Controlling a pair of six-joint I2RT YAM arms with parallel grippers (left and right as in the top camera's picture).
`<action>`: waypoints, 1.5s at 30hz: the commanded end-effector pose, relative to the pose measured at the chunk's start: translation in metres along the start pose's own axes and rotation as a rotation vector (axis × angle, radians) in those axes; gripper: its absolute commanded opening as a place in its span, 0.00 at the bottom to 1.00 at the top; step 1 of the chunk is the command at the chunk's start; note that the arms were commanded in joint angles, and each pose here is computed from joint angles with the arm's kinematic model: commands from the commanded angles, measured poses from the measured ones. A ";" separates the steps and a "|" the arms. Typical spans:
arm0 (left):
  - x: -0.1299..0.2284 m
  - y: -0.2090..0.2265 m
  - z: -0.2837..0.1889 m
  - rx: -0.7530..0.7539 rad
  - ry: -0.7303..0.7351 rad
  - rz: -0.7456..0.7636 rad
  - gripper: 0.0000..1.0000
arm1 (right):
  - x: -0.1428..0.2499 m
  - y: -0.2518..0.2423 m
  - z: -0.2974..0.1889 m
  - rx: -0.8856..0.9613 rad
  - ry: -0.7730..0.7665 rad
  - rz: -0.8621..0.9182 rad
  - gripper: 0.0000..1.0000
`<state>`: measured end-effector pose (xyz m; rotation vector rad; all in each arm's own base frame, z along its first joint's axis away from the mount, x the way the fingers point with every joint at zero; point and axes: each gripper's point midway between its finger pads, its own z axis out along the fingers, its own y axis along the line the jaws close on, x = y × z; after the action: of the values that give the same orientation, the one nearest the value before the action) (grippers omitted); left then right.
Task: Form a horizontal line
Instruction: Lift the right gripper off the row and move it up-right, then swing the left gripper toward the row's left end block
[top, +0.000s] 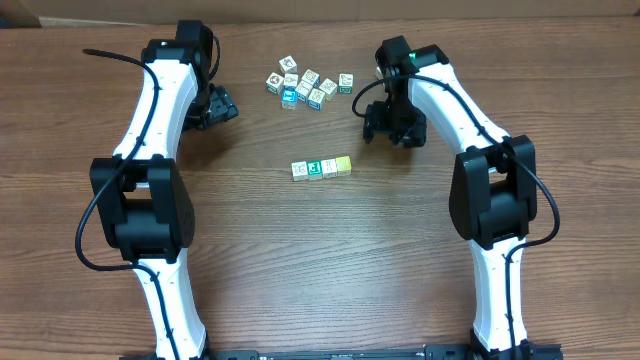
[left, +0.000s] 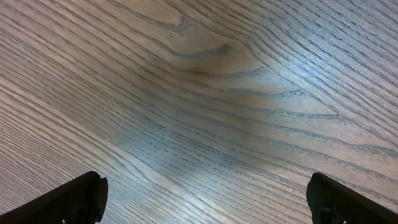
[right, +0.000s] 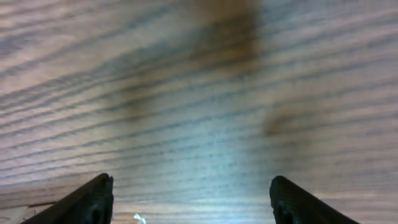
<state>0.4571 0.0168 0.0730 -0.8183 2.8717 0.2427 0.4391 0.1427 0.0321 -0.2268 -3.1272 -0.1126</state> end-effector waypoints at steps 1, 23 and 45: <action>-0.006 -0.003 -0.015 0.015 -0.039 0.005 1.00 | -0.011 0.007 -0.045 -0.057 -0.108 -0.002 0.76; 0.022 -0.039 -0.019 0.221 0.105 0.069 0.04 | -0.017 -0.030 -0.050 0.042 -0.125 0.072 0.05; 0.105 -0.091 -0.003 0.053 0.058 0.408 0.04 | 0.014 -0.001 -0.035 -0.072 0.007 0.044 0.04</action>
<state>0.4107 -0.1383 0.0382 -0.2330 3.1076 0.0613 0.4299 0.1295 0.0593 -0.3243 -3.1029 -0.1790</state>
